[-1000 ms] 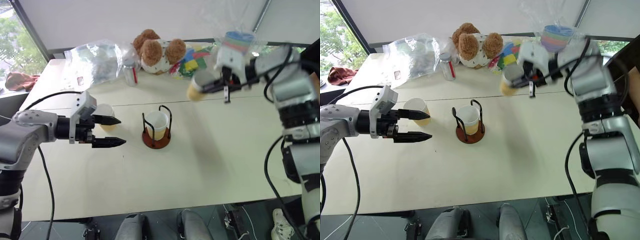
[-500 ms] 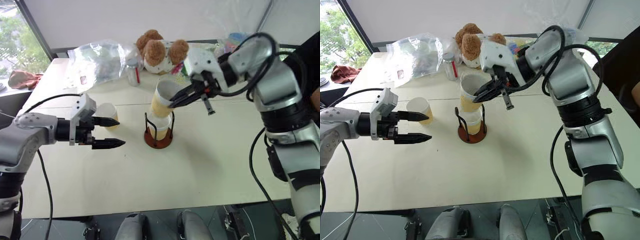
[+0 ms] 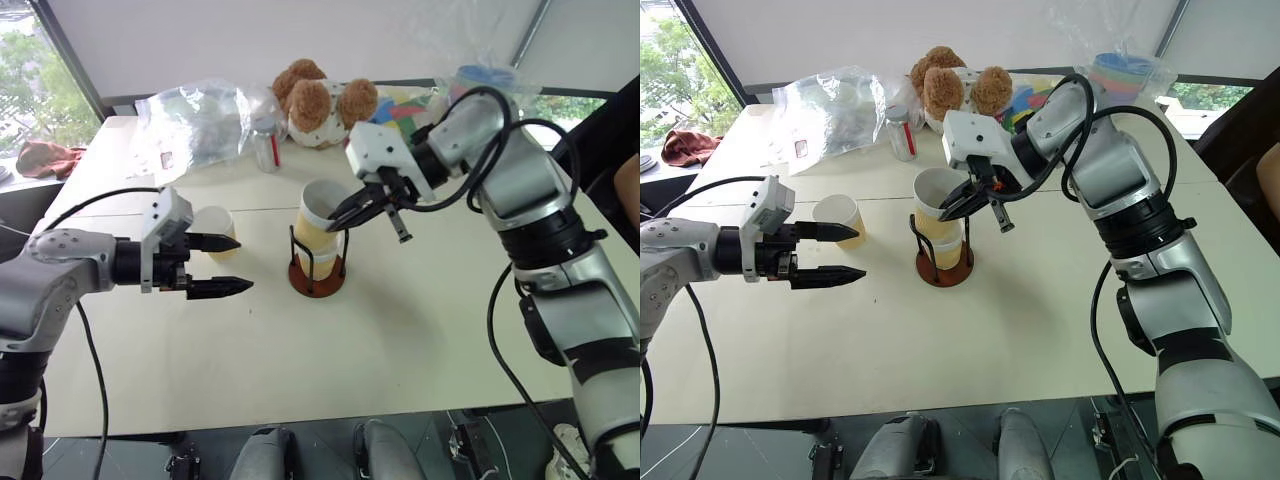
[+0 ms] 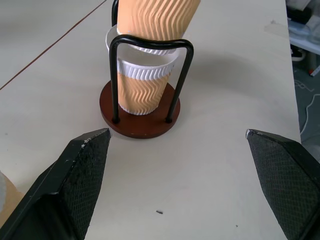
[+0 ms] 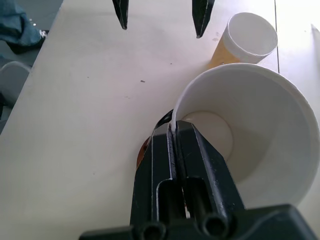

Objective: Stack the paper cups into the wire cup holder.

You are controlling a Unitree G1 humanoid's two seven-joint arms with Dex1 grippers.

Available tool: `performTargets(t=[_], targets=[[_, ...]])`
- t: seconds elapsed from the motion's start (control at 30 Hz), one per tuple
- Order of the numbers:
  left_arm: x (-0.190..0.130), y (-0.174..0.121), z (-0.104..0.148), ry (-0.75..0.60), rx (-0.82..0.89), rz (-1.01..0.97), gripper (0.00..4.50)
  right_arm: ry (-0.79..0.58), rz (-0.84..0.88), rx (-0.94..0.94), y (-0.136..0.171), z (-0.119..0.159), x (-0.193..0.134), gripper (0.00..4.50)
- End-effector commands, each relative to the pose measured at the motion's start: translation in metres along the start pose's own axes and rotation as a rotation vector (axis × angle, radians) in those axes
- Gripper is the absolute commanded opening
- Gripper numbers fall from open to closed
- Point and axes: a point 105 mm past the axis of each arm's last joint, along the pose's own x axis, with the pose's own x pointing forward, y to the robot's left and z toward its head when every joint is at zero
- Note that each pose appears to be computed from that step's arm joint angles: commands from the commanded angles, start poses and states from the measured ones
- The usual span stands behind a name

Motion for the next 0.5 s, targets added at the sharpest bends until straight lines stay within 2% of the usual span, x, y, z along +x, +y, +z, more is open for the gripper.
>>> performTargets(t=[0.03,0.17,0.3,0.4,0.5], targets=[[-0.003,-0.003,0.01,-0.033,0.033,0.004,4.5,-0.005,-0.014,-0.012,-0.003,0.003,-0.001,1.39],[-0.004,0.002,0.013,-0.047,0.046,0.029,4.5,0.006,-0.062,-0.023,-0.01,0.002,-0.004,3.35],[-0.013,0.026,0.029,-0.096,0.128,0.171,4.5,-0.014,-0.225,-0.027,-0.03,0.011,-0.037,3.35],[-0.032,0.047,0.035,-0.048,0.222,0.283,4.5,-0.167,-0.31,0.073,-0.032,0.029,-0.068,3.35],[-0.04,0.059,0.033,0.042,0.324,0.308,4.5,-0.336,-0.288,0.184,-0.009,0.043,-0.084,3.35]])
